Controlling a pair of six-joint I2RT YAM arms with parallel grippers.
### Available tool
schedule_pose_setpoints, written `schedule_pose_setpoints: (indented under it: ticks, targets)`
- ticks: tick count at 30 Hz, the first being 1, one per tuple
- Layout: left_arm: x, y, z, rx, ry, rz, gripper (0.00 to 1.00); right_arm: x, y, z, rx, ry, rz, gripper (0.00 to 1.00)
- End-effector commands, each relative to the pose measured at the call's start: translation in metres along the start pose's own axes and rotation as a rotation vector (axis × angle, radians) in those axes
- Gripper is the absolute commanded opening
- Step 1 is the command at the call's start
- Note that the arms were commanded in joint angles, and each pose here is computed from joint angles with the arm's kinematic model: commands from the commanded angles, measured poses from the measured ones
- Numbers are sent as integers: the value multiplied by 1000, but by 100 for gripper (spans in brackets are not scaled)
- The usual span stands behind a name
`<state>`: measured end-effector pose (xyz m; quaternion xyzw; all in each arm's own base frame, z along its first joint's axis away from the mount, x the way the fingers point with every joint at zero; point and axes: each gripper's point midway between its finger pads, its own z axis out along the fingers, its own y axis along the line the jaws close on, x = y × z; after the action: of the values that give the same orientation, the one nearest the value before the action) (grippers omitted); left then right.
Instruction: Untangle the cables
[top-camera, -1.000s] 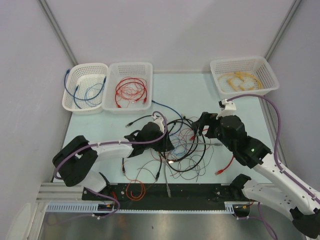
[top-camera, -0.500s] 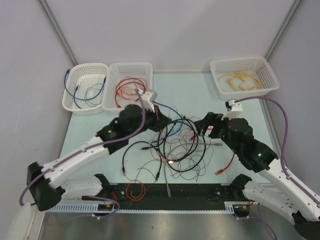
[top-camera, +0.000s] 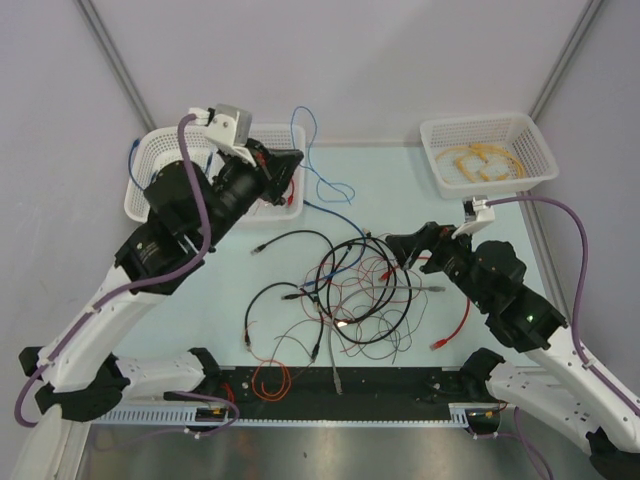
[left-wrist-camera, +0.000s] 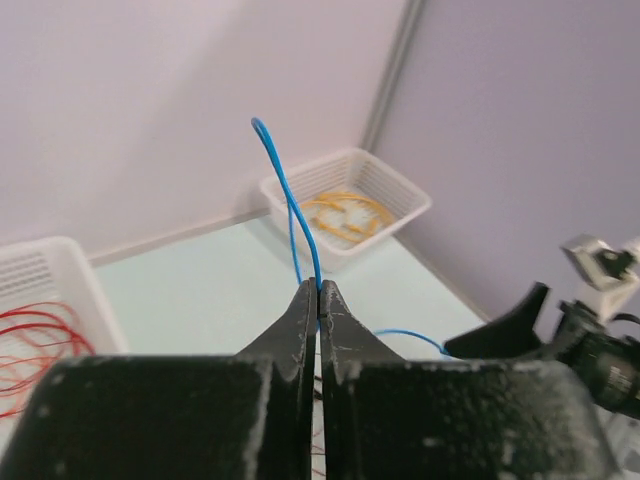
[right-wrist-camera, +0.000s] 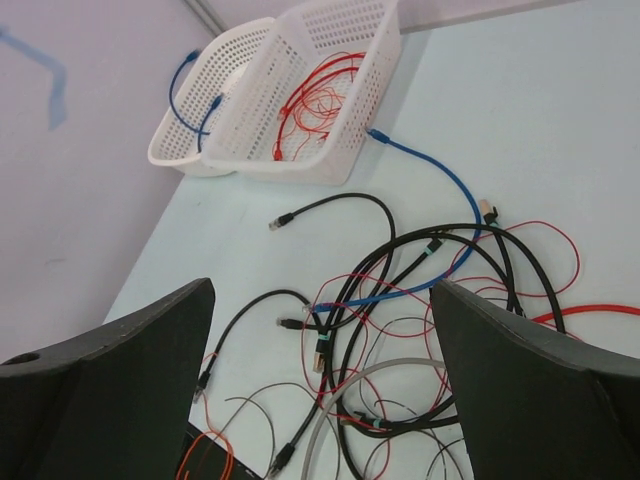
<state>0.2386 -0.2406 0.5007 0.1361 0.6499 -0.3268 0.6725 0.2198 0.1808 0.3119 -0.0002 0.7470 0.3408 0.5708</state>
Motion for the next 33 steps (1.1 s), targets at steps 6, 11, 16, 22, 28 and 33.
schedule_pose_setpoints:
  ticks: [6,11,16,22,28,33]
  targets:
    - [27,20,12,-95,115,132,0,-26,37,-4,-171,-79,32,96]
    - [40,4,13,-5,156,114,0,-65,73,-10,-328,-217,81,96]
    - [54,-21,10,142,177,68,0,-88,94,7,-380,-275,74,96]
    - [69,-45,0,278,209,-1,0,-92,117,25,-466,-265,97,95]
    - [83,-58,-4,350,238,-42,0,-88,124,44,-487,-243,113,95]
    - [83,-71,-9,416,231,-63,0,-68,120,68,-456,-176,114,74]
